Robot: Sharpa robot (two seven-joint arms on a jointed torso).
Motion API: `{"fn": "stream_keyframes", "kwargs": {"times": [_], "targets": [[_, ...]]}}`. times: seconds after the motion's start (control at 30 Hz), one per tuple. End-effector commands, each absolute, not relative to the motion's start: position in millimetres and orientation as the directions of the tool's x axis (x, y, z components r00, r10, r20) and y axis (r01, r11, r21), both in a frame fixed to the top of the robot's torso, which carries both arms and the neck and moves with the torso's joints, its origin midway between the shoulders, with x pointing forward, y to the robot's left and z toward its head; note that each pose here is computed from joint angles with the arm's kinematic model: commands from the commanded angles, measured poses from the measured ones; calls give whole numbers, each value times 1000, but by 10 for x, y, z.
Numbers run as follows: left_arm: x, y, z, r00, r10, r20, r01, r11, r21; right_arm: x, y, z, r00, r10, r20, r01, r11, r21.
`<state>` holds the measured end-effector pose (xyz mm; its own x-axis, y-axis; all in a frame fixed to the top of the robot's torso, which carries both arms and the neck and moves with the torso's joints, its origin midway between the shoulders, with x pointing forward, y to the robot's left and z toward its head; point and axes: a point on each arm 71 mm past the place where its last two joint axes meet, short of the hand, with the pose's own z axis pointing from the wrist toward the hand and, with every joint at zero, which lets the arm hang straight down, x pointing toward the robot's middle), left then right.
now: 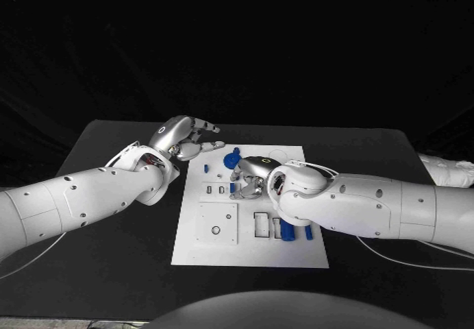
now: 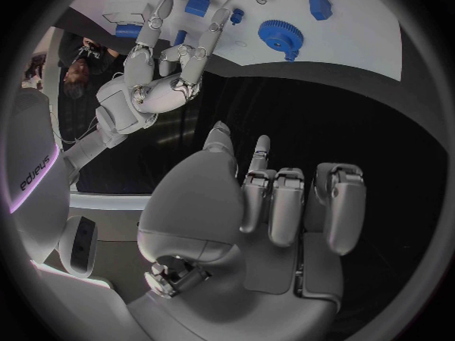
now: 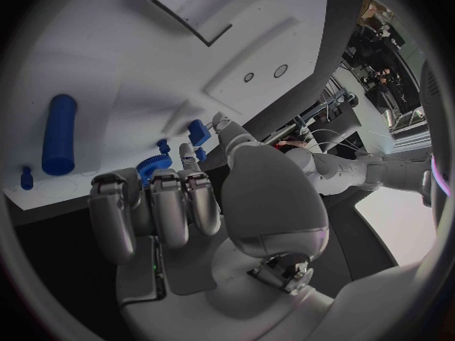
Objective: Assemble the parts on the task board
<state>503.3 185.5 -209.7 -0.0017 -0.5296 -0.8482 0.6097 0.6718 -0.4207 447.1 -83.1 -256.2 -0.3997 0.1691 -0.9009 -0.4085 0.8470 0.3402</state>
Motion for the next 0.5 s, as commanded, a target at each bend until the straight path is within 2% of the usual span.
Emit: {"fn": "stream_keyframes", "kwargs": {"times": [0.03,0.27,0.4,0.5], "targets": [[5017,1846,-2082,-11,-534,-846,611,666,-428,4483,-866,-2411,-314,281,-907,-442,802,402],[5031,1858,-1987,-85,-533,-842,572,666,-479,4613,-1166,-1923,-232,457,-859,-463,725,511],[5031,1813,-1913,-156,-515,-843,541,670,-509,4664,-1428,-1727,-232,515,-825,-425,710,562],[5020,1779,-1890,-218,-489,-844,503,685,-527,4666,-1611,-1659,-251,547,-799,-383,702,601]]}}
